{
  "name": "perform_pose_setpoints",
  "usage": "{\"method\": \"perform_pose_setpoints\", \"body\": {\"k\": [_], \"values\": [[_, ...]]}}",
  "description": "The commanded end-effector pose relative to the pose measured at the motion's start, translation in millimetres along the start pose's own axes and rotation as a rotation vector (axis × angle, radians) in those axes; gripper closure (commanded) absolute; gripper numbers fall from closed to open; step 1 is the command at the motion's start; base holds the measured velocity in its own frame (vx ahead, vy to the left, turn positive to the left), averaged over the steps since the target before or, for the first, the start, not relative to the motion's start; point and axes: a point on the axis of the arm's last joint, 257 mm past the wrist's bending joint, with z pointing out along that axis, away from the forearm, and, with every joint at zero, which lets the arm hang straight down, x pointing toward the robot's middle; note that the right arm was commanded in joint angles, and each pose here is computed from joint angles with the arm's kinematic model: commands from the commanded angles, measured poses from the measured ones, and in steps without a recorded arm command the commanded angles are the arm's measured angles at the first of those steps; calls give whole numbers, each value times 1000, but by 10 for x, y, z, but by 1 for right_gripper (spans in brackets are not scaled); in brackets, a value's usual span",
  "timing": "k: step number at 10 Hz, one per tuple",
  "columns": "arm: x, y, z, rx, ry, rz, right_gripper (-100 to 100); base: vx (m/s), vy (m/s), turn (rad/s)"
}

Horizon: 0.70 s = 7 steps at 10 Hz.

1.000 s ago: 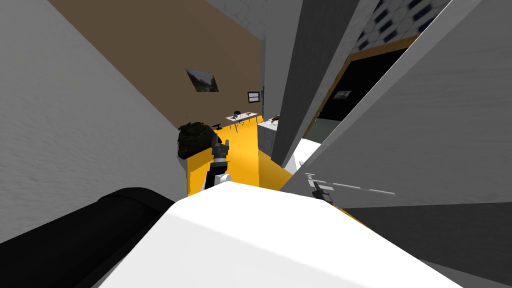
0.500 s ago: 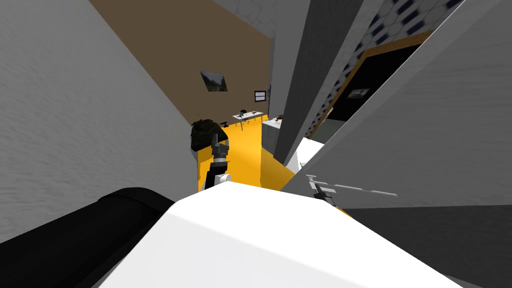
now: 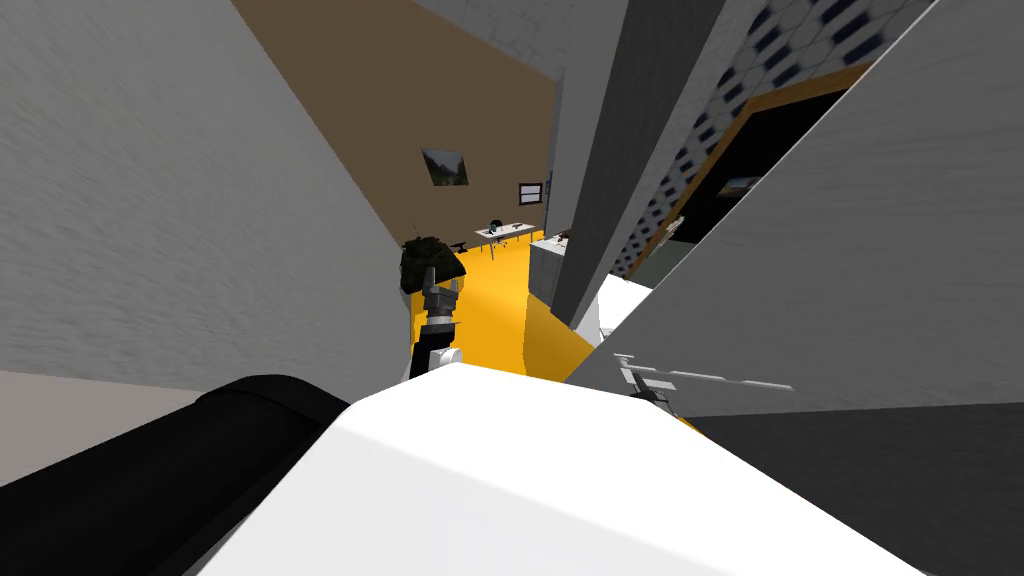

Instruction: Pull the door open

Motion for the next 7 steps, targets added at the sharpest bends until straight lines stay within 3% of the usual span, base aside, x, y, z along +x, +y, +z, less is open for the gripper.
{"method": "perform_pose_setpoints", "body": {"k": [1, 7], "values": [[-5, 2, -10, -1, 1, 0, 100, -126, -33, 135], [-27, 11, -58, -4, 7, -2, 100, -206, -75, 176]]}}
